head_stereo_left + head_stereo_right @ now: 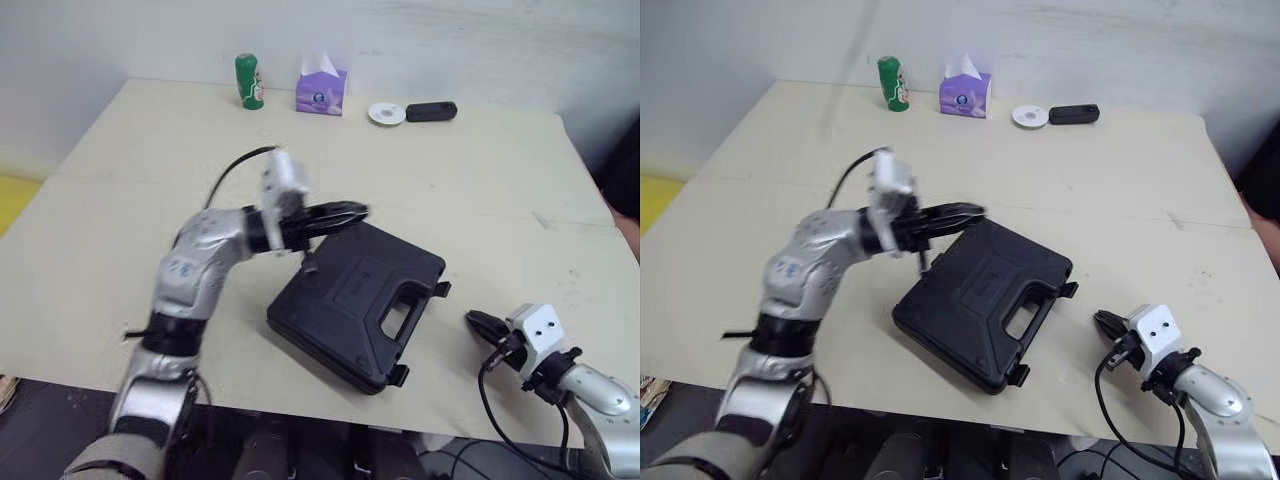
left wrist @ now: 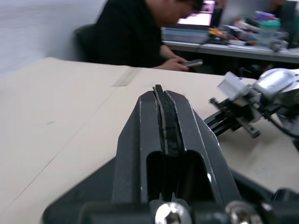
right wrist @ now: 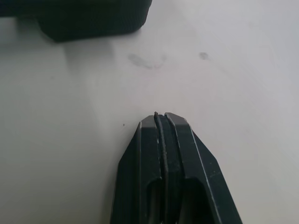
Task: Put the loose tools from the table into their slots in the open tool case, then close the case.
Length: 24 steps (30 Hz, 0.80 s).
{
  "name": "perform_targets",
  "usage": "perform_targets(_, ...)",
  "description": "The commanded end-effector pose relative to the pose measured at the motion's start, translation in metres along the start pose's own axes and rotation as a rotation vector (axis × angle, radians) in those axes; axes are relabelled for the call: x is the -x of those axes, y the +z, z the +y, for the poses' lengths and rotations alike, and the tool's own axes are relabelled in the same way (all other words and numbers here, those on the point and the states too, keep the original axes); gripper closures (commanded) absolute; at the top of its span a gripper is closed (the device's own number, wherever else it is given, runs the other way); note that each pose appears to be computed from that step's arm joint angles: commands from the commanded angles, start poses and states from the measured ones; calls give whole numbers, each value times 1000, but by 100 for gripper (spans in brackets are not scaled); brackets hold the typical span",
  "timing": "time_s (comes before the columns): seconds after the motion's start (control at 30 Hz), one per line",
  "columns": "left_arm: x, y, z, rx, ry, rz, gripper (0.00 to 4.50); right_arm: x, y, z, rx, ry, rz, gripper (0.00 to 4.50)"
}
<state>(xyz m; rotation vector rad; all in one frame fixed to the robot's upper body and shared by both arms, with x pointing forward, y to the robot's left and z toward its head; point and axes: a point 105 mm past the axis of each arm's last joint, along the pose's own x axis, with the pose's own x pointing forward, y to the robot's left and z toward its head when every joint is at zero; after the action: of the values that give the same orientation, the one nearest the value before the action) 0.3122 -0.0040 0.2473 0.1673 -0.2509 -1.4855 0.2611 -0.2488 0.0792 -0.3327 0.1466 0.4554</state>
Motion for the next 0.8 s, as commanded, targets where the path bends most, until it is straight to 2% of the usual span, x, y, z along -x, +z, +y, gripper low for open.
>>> perform_targets(0.03,-26,-20,-1,-38,-30,138,447,0,8,-6,-2,-52,-30,450)
perform_targets(0.27,-53,-66,-1,-12,-37,277,447,-4,4,-8,25,-96,-13,450)
perform_targets(0.4,-64,-90,1,-21,-18,362,447,-11,8,2,14,-61,-28,450)
perform_targets(0.5,-67,-103,0,70,-7,395,447,-20,12,5,10,-63,-35,450)
perform_targets(0.8,-48,-152,-14,100,-64,637,447,-31,31,21,13,-15,-58,450)
